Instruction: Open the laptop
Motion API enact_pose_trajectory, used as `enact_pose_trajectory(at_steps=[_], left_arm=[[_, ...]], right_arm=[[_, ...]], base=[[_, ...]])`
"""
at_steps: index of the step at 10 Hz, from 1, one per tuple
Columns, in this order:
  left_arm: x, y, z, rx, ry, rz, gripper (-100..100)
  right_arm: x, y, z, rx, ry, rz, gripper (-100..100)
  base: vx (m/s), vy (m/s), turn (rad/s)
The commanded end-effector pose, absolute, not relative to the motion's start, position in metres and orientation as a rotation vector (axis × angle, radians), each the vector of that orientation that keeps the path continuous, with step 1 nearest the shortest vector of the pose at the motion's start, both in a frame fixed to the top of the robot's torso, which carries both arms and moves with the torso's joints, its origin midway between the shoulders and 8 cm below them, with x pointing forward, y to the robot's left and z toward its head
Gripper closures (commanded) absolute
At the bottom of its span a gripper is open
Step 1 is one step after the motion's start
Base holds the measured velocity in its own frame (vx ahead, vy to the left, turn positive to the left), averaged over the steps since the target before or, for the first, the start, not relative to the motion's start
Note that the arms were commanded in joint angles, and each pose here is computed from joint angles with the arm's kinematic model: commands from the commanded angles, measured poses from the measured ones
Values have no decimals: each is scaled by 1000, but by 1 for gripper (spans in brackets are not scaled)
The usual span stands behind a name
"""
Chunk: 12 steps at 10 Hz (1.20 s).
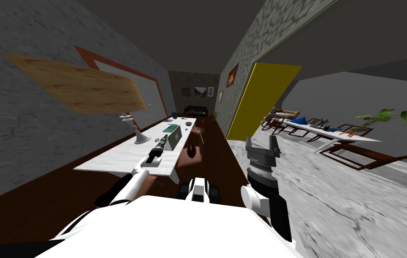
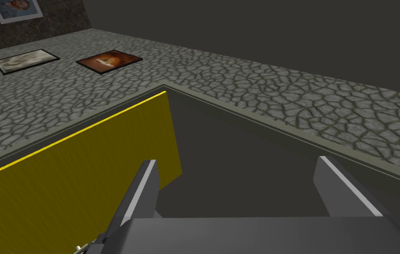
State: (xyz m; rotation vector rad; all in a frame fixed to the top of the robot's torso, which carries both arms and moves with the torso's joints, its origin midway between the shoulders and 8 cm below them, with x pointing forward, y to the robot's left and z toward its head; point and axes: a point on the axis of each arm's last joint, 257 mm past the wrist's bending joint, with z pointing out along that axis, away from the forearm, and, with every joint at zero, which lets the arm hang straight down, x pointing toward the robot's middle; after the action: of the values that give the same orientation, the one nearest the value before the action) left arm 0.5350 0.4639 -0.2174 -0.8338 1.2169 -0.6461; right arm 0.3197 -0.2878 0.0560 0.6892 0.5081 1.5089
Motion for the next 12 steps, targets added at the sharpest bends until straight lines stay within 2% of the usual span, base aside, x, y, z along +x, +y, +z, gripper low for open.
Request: enact_pose_trajectory(at_steps=[1,3,4,12], left_arm=[[535,471,-247,-898,1260,-610,-100],[535,471,-240,-881,1249,-618,-100],[535,471,-240,-880,1249,-618,100],[566,442,-255,-1197,1113,-881,100]], right_arm=[[320,-288,56,689,508,1509,0],[320,-288,56,689,508,1509,0],[320,-288,56,689,508,1509,0],[320,-288,56,689,508,1509,0]], base=[[6,15,-184],[1,5,-22],[0,0,0],[-46,145,-16]])
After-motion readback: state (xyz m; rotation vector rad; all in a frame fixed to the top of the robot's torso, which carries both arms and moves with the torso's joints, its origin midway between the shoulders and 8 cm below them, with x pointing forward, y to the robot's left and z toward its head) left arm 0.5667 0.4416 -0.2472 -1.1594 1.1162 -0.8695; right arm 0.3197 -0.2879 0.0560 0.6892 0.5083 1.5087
